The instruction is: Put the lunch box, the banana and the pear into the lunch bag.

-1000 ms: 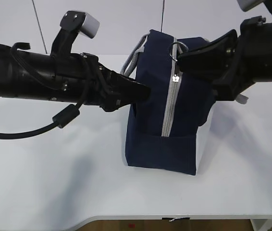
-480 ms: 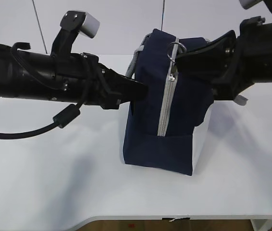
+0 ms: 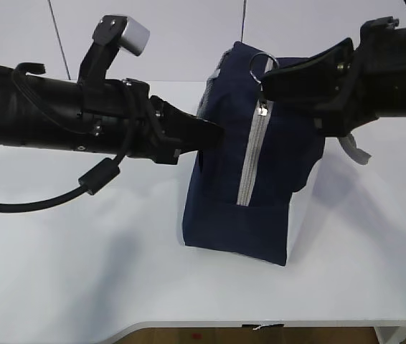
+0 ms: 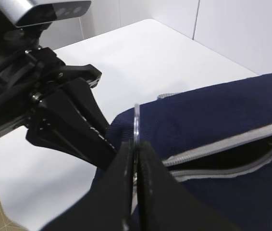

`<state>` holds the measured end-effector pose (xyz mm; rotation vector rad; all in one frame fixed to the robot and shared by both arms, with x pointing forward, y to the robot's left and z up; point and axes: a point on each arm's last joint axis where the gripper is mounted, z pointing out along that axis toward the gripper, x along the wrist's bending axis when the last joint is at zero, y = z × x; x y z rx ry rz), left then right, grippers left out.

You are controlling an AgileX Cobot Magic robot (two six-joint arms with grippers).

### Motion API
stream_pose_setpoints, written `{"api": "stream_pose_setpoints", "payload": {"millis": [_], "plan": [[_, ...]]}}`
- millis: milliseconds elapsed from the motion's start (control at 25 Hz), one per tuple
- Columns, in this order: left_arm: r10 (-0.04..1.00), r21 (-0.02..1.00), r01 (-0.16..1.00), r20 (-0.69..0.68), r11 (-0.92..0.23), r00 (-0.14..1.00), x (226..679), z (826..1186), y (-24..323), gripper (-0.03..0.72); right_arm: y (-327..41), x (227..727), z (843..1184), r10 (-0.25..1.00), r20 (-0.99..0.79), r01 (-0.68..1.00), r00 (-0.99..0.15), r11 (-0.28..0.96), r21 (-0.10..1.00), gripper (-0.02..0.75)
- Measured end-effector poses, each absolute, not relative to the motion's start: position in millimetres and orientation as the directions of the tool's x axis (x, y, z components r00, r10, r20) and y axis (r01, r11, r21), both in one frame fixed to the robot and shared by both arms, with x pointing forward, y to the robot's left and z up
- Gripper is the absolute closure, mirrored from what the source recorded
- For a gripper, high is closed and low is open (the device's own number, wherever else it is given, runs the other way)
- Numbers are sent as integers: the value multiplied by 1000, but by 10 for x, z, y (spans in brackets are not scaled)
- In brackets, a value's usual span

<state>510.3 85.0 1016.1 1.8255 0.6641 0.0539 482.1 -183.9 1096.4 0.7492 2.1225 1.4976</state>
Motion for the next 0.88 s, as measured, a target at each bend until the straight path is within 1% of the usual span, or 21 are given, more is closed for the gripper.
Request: {"api": "stream_pose_setpoints", "payload": {"millis": [120, 240, 640, 880], "plan": [[451, 886, 420, -298, -198, 841, 5093, 10163, 842, 670, -1846, 4829, 10966, 659, -40, 182, -751, 265, 947, 731], [441, 882, 430, -314, -192, 841, 5086, 10161, 834, 687, -1854, 4840, 10969, 672, -38, 186, -739, 258, 948, 731], [424, 875, 451, -345, -177, 837, 5068, 10172, 824, 690, -1890, 4883, 10985, 723, -17, 205, -690, 218, 954, 731], [413, 862, 472, -369, -183, 833, 5020, 10110, 836, 690, -1881, 4957, 10933, 747, 61, 257, -662, 150, 955, 731]]}}
